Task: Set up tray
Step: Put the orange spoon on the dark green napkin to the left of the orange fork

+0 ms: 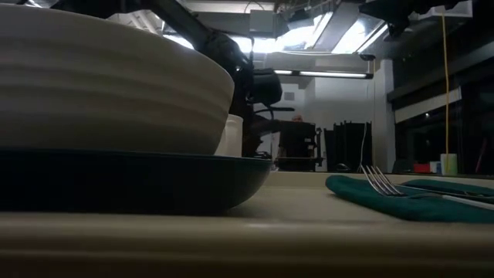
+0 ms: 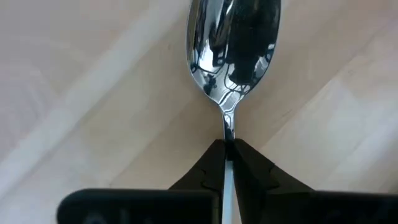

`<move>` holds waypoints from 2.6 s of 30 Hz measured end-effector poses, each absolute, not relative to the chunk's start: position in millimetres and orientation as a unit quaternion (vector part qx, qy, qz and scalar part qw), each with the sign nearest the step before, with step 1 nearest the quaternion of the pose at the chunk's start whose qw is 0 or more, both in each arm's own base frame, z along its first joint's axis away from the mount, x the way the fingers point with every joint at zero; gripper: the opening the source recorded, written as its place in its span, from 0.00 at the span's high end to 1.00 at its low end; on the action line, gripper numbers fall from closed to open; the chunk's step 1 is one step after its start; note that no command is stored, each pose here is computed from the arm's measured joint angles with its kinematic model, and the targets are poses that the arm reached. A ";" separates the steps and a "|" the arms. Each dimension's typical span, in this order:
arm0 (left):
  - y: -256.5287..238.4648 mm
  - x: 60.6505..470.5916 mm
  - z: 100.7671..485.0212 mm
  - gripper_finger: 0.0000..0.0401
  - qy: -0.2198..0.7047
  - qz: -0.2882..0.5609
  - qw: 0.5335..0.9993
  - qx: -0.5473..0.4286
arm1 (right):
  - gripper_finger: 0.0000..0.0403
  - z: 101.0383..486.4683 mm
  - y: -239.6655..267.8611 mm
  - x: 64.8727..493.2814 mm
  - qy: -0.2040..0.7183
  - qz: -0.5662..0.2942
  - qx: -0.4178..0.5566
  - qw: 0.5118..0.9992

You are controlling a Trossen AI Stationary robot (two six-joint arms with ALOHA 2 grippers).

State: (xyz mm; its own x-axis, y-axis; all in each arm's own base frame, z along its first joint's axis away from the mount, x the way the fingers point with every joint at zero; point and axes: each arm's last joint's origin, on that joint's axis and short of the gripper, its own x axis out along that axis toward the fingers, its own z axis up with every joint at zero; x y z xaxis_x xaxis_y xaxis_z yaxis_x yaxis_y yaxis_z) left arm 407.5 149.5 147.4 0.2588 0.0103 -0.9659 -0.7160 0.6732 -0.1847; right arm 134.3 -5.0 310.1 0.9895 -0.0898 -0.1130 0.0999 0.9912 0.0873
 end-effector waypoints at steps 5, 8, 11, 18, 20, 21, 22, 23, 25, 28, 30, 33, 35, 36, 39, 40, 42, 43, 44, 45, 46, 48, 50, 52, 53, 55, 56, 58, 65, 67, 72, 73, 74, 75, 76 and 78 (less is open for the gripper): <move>146.3 414.2 157.9 0.98 0.550 0.240 0.739 -0.305 | 0.56 310.0 -5.1 134.3 0.055 -0.048 0.049 0.996; 142.3 420.7 168.6 0.98 0.544 0.229 0.751 -0.296 | 0.56 310.0 -5.0 134.3 0.055 -0.048 0.050 0.996; 139.7 425.7 183.1 0.99 0.544 0.220 0.758 -0.287 | 0.56 310.0 -5.0 134.3 0.054 -0.048 0.055 0.996; 136.4 434.7 237.7 0.99 0.536 0.200 0.785 -0.237 | 0.56 305.1 -5.1 133.6 0.078 -0.054 0.098 0.991; 134.5 435.0 255.3 0.99 0.534 0.202 0.791 -0.218 | 0.56 302.4 -5.1 133.1 0.091 -0.057 0.113 0.988; 133.4 434.7 263.7 0.99 0.534 0.204 0.793 -0.211 | 0.56 300.8 -5.1 132.7 0.098 -0.059 0.121 0.986; 132.0 434.5 271.0 0.99 0.532 0.205 0.795 -0.204 | 0.56 299.3 -5.1 132.4 0.106 -0.061 0.130 0.984; 130.1 434.3 278.6 0.99 0.531 0.208 0.798 -0.197 | 0.56 298.0 -5.1 132.1 0.112 -0.063 0.141 0.982; 125.8 433.7 291.9 0.99 0.527 0.214 0.802 -0.183 | 0.56 296.2 -5.1 131.7 0.120 -0.068 0.163 0.977; 116.3 432.8 308.6 0.99 0.520 0.222 0.807 -0.171 | 0.56 295.4 -5.0 131.5 0.123 -0.069 0.177 0.974; 107.0 434.0 316.1 0.99 0.513 0.225 0.811 -0.170 | 0.56 295.4 -5.0 131.4 0.123 -0.069 0.176 0.974; 92.0 437.3 323.5 0.99 0.498 0.235 0.817 -0.171 | 0.56 295.4 -5.0 131.4 0.123 -0.069 0.175 0.974; 79.6 439.3 327.7 0.99 0.488 0.246 0.820 -0.171 | 0.56 295.2 -4.7 131.4 0.126 -0.064 0.174 0.975; 73.3 440.0 330.1 0.99 0.483 0.252 0.821 -0.170 | 0.56 294.9 -4.4 131.3 0.128 -0.059 0.174 0.975; 50.2 442.1 337.7 0.99 0.465 0.263 0.826 -0.177 | 0.56 294.7 -3.6 131.3 0.132 -0.045 0.169 0.976; 41.9 442.8 340.0 0.99 0.458 0.267 0.828 -0.181 | 0.56 294.2 -3.4 131.2 0.135 -0.041 0.167 0.976; 25.3 443.6 342.1 0.99 0.444 0.278 0.829 -0.193 | 0.56 292.7 -3.1 130.7 0.144 -0.038 0.164 0.975; 17.3 443.1 343.8 0.99 0.437 0.282 0.830 -0.202 | 0.56 291.6 -3.1 130.4 0.150 -0.039 0.160 0.975; 9.0 442.0 345.3 0.99 0.433 0.286 0.829 -0.210 | 0.56 290.2 -3.1 130.0 0.157 -0.039 0.155 0.975; 0.7 440.9 347.3 0.99 0.425 0.291 0.829 -0.216 | 0.56 289.0 -3.1 129.5 0.164 -0.039 0.152 0.974; -7.0 440.0 349.0 0.99 0.418 0.295 0.830 -0.224 | 0.56 287.8 -3.0 129.1 0.171 -0.038 0.151 0.973; -22.4 439.0 349.6 0.99 0.407 0.303 0.828 -0.239 | 0.56 285.8 -2.8 128.4 0.182 -0.037 0.148 0.971; -37.5 436.9 349.0 0.99 0.404 0.309 0.824 -0.251 | 0.56 284.8 -2.5 128.0 0.188 -0.031 0.142 0.971; -52.1 434.9 350.6 0.99 0.396 0.306 0.825 -0.264 | 0.56 284.6 -2.1 127.9 0.190 -0.023 0.141 0.971; -59.3 433.8 350.7 0.99 0.394 0.304 0.824 -0.269 | 0.56 284.8 -2.0 128.0 0.189 -0.023 0.141 0.971; -73.4 431.5 350.7 0.99 0.391 0.302 0.824 -0.278 | 0.56 285.5 -2.0 128.2 0.186 -0.023 0.145 0.972; -80.0 430.2 350.7 0.99 0.388 0.302 0.824 -0.281 | 0.56 285.7 -2.0 128.3 0.184 -0.023 0.149 0.971; -92.6 427.5 351.0 0.99 0.379 0.307 0.824 -0.288 | 0.56 286.3 -2.0 128.6 0.181 -0.025 0.159 0.970; -137.7 416.3 352.8 0.99 0.344 0.306 0.833 -0.307 | 0.56 286.8 -2.0 128.8 0.178 -0.028 0.181 0.967; -151.0 411.5 353.2 0.99 0.332 0.309 0.835 -0.313 | 0.56 286.8 -2.0 128.8 0.177 -0.029 0.185 0.966; -185.1 402.2 347.5 0.99 0.300 0.307 0.838 -0.337 | 0.56 286.8 -2.0 128.8 0.177 -0.031 0.200 0.963; -191.5 401.2 343.8 0.99 0.299 0.304 0.838 -0.341 | 0.56 286.9 -2.0 128.8 0.177 -0.032 0.203 0.963; -197.3 401.1 340.0 0.99 0.298 0.300 0.838 -0.346 | 0.56 286.8 -2.0 128.8 0.177 -0.032 0.204 0.962; -202.7 402.2 335.2 0.99 0.296 0.296 0.836 -0.354 | 0.56 286.8 -2.1 128.8 0.177 -0.033 0.204 0.962; -207.1 404.2 330.5 0.99 0.292 0.292 0.834 -0.367 | 0.56 286.9 -2.1 128.8 0.176 -0.033 0.205 0.962; -213.8 408.7 319.2 0.99 0.288 0.290 0.828 -0.385 | 0.56 287.1 -2.1 128.9 0.175 -0.033 0.206 0.962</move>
